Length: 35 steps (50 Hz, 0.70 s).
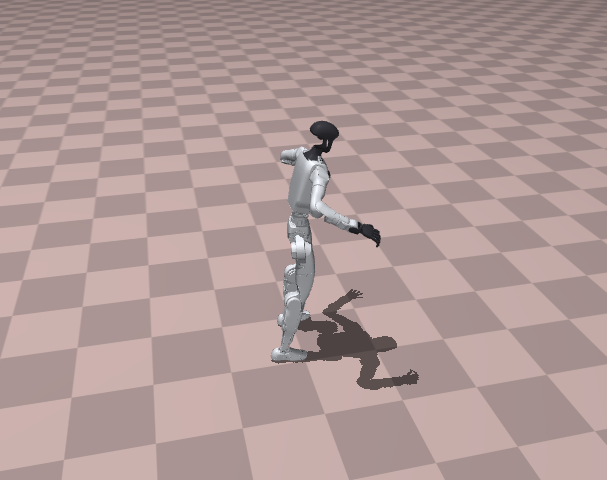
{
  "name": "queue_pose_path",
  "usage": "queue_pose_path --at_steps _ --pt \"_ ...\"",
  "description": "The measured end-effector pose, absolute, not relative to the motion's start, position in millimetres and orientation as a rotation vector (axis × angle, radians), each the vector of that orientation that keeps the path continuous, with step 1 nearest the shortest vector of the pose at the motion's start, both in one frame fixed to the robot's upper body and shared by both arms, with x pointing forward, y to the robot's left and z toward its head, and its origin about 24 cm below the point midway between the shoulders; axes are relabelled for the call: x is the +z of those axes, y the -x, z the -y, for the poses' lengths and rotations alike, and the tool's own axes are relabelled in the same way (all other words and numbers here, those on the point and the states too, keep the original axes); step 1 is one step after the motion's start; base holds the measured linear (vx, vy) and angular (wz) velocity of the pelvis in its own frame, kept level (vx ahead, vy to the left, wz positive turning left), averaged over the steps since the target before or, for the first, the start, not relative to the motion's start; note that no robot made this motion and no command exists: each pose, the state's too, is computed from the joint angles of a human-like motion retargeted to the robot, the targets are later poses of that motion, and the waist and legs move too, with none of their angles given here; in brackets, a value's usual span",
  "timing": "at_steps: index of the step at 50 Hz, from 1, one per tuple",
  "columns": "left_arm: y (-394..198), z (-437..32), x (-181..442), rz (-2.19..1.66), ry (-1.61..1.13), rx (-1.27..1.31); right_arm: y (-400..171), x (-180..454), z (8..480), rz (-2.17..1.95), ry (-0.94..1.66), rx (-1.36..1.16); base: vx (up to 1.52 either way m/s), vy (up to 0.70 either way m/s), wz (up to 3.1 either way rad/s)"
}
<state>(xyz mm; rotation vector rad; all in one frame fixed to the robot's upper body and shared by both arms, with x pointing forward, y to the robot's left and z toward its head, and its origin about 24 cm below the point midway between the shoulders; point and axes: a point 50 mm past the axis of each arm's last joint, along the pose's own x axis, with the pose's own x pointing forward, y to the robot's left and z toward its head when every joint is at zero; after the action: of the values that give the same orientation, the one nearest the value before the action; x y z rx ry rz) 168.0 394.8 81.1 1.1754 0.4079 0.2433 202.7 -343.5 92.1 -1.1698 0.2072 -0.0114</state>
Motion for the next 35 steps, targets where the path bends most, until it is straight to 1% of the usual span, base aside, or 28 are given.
queue_pose_path --at_steps 4,7,9,13,18,25,35 --pt "-167 -426 171 -0.207 -1.326 0.515 -201 170 350 0.002 1.346 -0.097 0.17 0.10 0.15" --pt "-168 -429 227 -0.046 -1.413 0.644 -198 216 351 0.111 1.485 -0.160 0.11 0.05 0.24" --pt "-171 -423 256 0.060 -1.470 0.668 -196 239 351 0.153 1.553 -0.193 0.09 0.02 0.32" --pt "-181 -402 294 0.212 -1.534 0.605 -193 270 350 0.169 1.644 -0.215 0.09 -0.02 0.30" --pt "-191 -379 319 0.293 -1.567 0.484 -187 290 352 0.153 1.670 -0.221 0.08 -0.09 0.16" --pt "-200 -360 325 0.286 -1.632 0.341 -182 303 354 0.122 1.641 -0.195 0.04 -0.10 0.03" --pt "-210 -347 336 0.304 -1.711 0.264 -187 318 350 0.169 1.607 -0.176 0.00 -0.05 0.06"
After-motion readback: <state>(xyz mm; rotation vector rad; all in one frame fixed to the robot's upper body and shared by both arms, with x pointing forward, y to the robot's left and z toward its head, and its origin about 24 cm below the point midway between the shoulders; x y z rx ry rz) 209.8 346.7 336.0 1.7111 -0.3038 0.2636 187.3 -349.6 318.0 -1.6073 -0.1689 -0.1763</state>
